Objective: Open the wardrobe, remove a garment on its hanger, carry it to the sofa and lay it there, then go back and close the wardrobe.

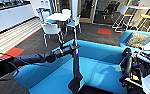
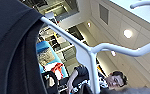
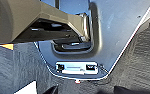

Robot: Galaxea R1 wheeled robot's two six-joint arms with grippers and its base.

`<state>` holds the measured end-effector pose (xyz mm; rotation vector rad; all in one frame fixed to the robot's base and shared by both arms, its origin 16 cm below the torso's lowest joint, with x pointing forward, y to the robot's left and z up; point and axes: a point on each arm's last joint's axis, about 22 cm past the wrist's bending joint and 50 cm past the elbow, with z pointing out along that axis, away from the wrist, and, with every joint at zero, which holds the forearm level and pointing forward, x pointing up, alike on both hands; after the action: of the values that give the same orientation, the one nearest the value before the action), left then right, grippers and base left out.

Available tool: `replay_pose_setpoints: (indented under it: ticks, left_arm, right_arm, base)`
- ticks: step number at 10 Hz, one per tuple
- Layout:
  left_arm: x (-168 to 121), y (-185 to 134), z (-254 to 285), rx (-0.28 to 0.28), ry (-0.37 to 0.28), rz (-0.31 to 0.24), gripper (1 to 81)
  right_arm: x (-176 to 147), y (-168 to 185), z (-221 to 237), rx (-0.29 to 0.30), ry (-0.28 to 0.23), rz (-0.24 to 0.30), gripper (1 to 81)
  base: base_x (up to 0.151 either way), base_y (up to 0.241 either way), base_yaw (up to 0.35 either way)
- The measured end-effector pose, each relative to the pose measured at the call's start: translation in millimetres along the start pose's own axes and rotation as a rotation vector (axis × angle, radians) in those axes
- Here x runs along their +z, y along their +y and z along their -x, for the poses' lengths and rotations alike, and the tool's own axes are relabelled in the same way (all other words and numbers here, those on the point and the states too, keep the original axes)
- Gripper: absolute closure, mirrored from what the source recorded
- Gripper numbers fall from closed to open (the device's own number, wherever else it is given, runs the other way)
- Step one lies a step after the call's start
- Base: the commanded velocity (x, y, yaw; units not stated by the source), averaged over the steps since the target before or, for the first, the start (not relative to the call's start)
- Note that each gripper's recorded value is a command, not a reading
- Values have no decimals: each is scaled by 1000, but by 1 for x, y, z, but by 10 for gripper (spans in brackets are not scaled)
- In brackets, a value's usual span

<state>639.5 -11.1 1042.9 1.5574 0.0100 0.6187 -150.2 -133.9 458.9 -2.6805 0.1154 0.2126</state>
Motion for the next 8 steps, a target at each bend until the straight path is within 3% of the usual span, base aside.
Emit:
replay_pose_setpoints:
  ticks: [3, 5, 6, 8]
  left_arm:
    - [16, -8, -9, -23, 24, 0, 811]
    - [10, -20, -20, -21, 46, -24, 811]
    - [0, -37, -21, -34, 67, -44, 811]
    - [-25, -95, -16, -71, 99, -140, 811]
  right_arm:
    - [2, -5, 0, 1, 0, -5, 10]
    - [1, 0, 0, 0, -1, 4, 10]
    - [1, 0, 0, -1, -1, 5, 10]
    - [4, -5, -2, -1, 2, 1, 10]
  base:
    - [0, 0, 0]
    - [0, 0, 0]
    - [0, 0, 0]
    - [0, 0, 0]
